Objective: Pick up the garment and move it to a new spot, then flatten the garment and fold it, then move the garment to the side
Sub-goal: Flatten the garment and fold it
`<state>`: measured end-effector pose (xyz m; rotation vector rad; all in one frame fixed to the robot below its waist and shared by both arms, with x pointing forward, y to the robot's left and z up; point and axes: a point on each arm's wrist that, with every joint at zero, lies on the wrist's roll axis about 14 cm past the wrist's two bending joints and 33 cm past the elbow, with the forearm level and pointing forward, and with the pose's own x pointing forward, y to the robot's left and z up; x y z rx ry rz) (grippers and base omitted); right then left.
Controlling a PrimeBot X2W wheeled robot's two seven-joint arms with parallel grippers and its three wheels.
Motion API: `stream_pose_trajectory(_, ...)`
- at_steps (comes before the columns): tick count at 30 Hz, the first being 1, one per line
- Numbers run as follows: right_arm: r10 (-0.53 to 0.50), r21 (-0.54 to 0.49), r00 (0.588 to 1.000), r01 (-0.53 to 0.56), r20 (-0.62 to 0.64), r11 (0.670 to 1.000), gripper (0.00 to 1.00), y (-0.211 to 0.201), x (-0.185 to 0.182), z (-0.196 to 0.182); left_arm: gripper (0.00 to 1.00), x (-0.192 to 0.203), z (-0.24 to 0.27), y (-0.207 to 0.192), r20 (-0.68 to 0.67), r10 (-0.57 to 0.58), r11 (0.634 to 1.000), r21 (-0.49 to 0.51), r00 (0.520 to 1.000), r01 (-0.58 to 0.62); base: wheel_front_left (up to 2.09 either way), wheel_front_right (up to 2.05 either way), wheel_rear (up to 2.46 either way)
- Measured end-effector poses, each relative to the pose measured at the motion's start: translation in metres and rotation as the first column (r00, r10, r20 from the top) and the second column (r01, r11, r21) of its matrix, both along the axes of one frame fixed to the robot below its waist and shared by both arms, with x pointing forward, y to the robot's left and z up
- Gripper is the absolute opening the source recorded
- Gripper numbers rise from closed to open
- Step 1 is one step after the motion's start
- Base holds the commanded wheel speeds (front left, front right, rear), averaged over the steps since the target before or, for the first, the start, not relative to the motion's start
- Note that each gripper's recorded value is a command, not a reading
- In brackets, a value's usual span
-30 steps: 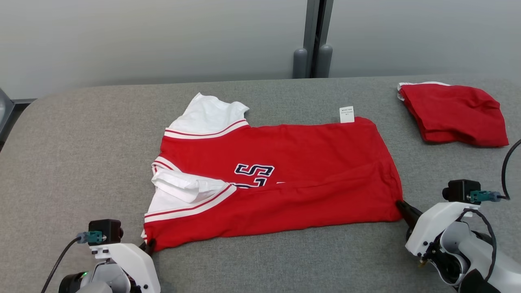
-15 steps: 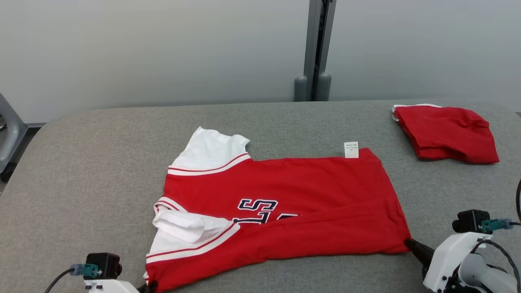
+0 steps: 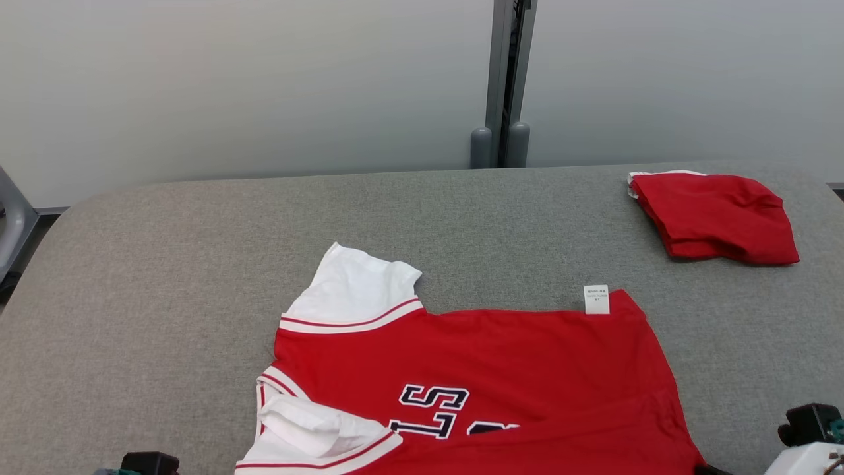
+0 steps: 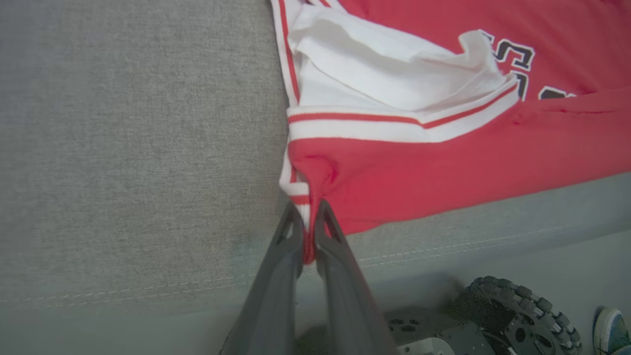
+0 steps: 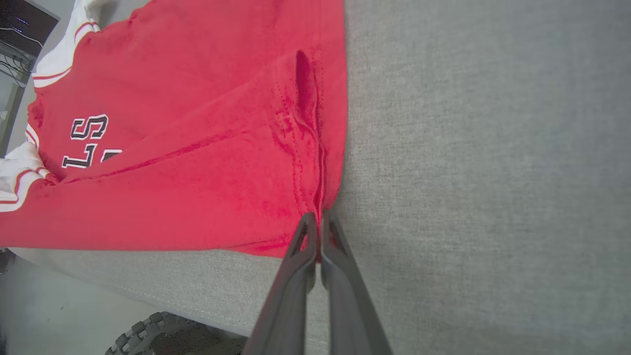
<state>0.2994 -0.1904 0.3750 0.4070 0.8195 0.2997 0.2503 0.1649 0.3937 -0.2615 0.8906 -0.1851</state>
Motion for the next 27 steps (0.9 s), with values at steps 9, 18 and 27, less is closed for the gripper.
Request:
stream_pose_trajectory(9,-0.022,0.035,0.997,0.025,-0.072,0.999,0.00,-0.008,-0.031,-0.008,0.00,-0.010,-0.004,-0.001,-0.048,0.002,1.000,0.002,0.999,-0.001,0.00,0.00,0.00)
stream_pose_trajectory(18,-0.026,0.009,0.996,0.027,-0.081,1.000,1.00,-0.015,-0.035,-0.008,1.00,-0.011,-0.007,-0.004,-0.074,0.000,1.000,0.001,0.997,0.000,0.00,0.00,0.00)
stream_pose_trajectory(27,-0.031,-0.002,1.000,0.031,-0.005,1.000,1.00,-0.016,-0.021,0.012,1.00,-0.004,0.004,0.000,-0.021,0.003,1.000,0.024,1.000,-0.002,0.00,0.00,0.00)
